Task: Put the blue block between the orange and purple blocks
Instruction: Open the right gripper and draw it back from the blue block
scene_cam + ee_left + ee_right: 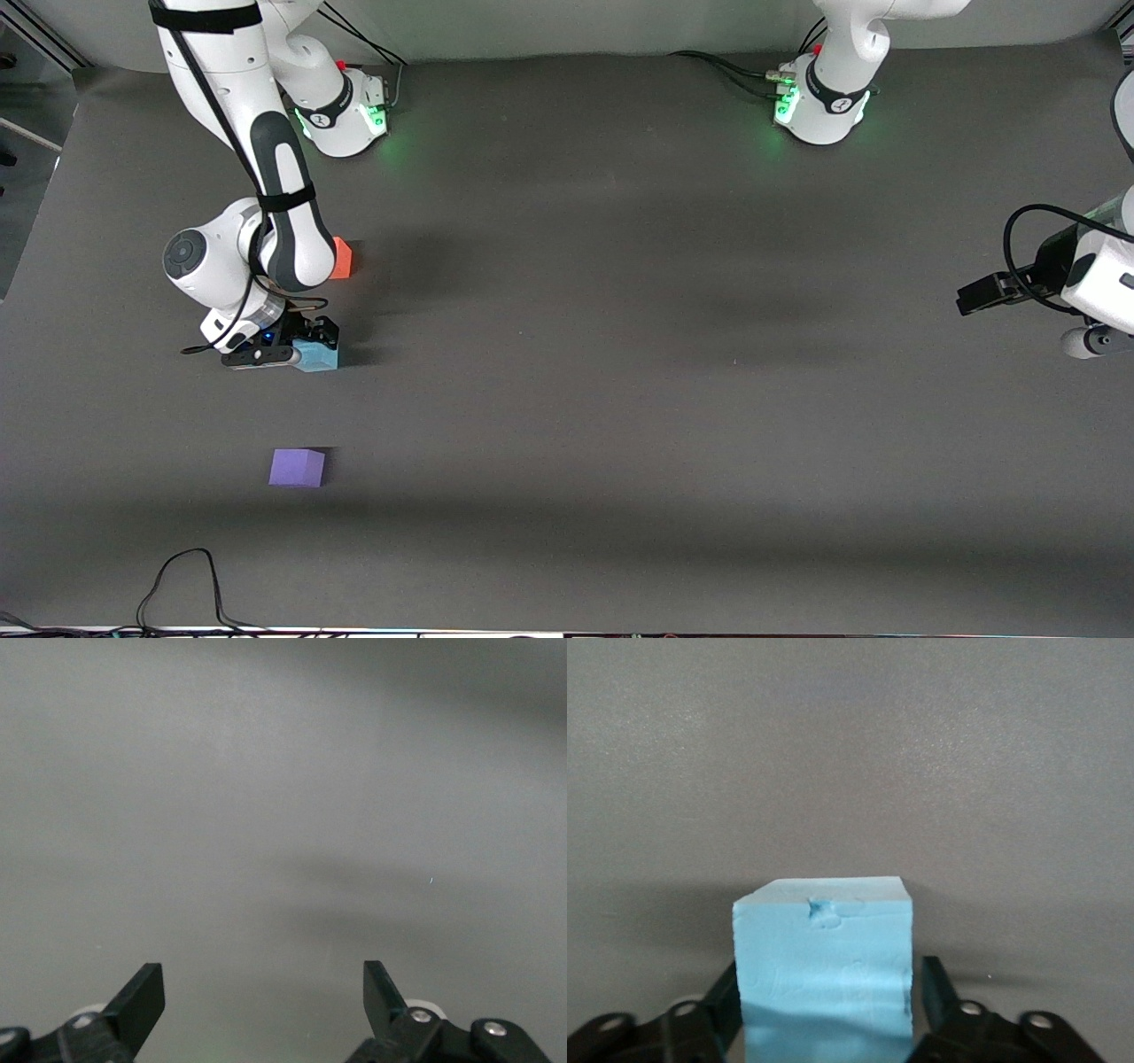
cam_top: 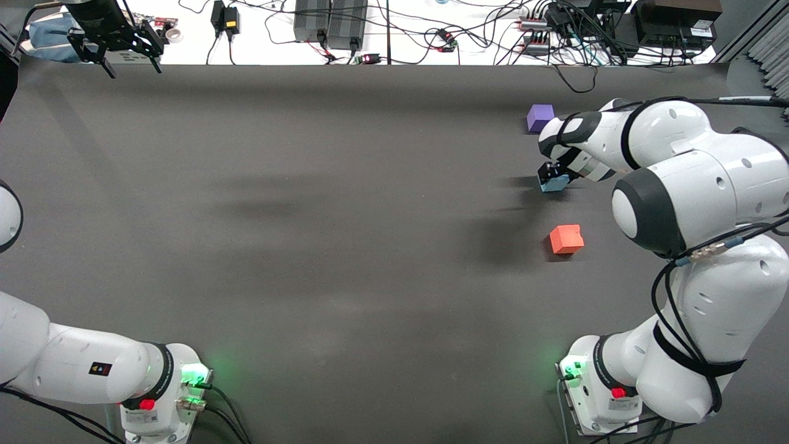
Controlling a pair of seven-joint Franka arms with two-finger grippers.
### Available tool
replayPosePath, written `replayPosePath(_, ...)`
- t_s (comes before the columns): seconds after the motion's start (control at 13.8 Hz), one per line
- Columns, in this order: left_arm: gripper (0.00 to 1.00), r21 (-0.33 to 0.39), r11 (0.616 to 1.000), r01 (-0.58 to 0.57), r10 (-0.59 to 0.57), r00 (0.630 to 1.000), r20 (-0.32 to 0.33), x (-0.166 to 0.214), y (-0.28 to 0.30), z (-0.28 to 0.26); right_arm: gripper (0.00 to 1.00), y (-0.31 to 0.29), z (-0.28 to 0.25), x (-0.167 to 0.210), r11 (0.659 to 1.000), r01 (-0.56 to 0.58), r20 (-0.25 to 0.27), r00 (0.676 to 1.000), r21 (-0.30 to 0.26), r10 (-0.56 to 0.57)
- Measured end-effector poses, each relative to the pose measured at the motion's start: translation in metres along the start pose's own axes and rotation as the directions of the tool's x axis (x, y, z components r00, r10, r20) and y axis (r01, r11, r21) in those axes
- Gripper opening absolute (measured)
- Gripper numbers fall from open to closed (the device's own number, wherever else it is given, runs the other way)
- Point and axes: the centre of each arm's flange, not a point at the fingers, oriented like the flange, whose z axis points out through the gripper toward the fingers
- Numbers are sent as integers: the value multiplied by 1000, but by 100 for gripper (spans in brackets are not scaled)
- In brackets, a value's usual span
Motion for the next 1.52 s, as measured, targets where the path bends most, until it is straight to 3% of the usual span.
replayPosePath(0.14,100,0,1000,-1,1,1000,0,0,0,0,100,0,-1,1,1000,1,-5,1000,-1,-1)
replayPosePath(0.65,100,0,1000,-5,5,1000,0,0,0,0,100,7,-25,18,999,-31,-68,997,23,32)
replayPosePath(0.8,100,0,1000,-5,5,1000,0,0,-1,0,100,19,-46,25,997,-64,-108,992,44,68)
replayPosePath(1.01,100,0,1000,-5,5,1000,0,0,-1,0,100,46,-70,25,989,-118,-129,983,87,129)
replayPosePath(1.16,100,0,1000,-5,5,1000,0,0,-1,0,100,59,-80,26,989,-124,-142,981,82,135)
replayPosePath(1.3,100,0,1000,-5,5,1000,0,0,-1,0,100,70,-95,31,994,-87,-110,990,62,94)
replayPosePath(1.52,100,0,1000,-5,5,1000,0,0,-1,0,100,78,-151,67,996,-87,-11,996,29,87)
